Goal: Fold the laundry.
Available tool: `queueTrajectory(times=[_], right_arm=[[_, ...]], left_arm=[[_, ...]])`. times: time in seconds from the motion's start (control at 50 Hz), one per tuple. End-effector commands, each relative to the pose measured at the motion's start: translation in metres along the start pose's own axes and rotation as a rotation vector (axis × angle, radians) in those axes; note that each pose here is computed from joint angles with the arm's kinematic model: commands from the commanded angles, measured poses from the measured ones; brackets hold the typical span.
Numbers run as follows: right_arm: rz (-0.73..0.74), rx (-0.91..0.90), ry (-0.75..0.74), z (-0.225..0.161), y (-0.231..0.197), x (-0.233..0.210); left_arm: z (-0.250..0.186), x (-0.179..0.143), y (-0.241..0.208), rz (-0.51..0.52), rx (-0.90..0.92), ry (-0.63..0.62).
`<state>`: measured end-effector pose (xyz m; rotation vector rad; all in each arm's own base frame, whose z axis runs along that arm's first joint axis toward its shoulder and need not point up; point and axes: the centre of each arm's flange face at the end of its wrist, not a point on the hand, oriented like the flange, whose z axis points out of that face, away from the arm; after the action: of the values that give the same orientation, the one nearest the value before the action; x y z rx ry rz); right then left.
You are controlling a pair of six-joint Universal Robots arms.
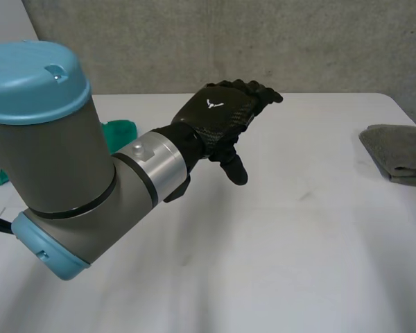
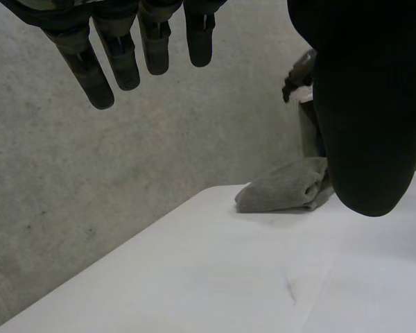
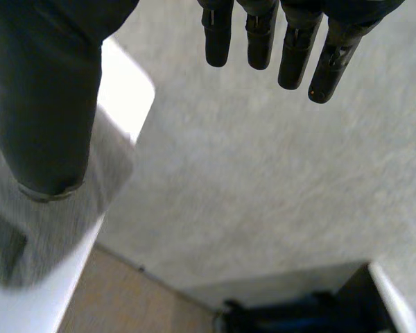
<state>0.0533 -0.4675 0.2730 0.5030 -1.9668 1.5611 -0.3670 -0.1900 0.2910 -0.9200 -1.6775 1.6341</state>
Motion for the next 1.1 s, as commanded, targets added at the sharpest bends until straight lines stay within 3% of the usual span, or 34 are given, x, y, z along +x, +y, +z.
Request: queueTrajectory(times=[0.02,0.16,0.38,0.4,0.52,0.68,0.84,1.1], right_arm=[[0.063,0.251,-0.084,-0.053,-0.058,-0.05],[0.151,0.523,-0.32,-0.141,-0.096,-0.092],[0.1,0.595,-0.756,-0.261,-0.068,-0.175],[0.093,0.585,-0.779,-0.267,-0.063,-0.18],[0.064,0.503,-0.846,-0.282,-0.033,-0.196],[0.004,0.431,-0.869,-0.286,-0.005,-0.204],[-0.026,0.403,-0.885,-0.292,0.008,-0.207],[-0.019,0.359,-0.864,-0.289,0.02,-0.2]], left_arm=[[-0.006,-0.003,0.009,0.0,-0.033,-0.021],[-0.012,-0.019,0.016,0.015,-0.062,-0.068],[-0.023,-0.118,0.032,0.063,-0.093,-0.265],[-0.027,-0.141,0.034,0.086,-0.095,-0.317],[-0.038,-0.237,0.061,0.201,-0.108,-0.532],[-0.041,-0.322,0.114,0.43,-0.133,-0.666],[-0.029,-0.361,0.181,0.447,-0.172,-0.613],[-0.011,-0.391,0.211,0.478,-0.148,-0.627]])
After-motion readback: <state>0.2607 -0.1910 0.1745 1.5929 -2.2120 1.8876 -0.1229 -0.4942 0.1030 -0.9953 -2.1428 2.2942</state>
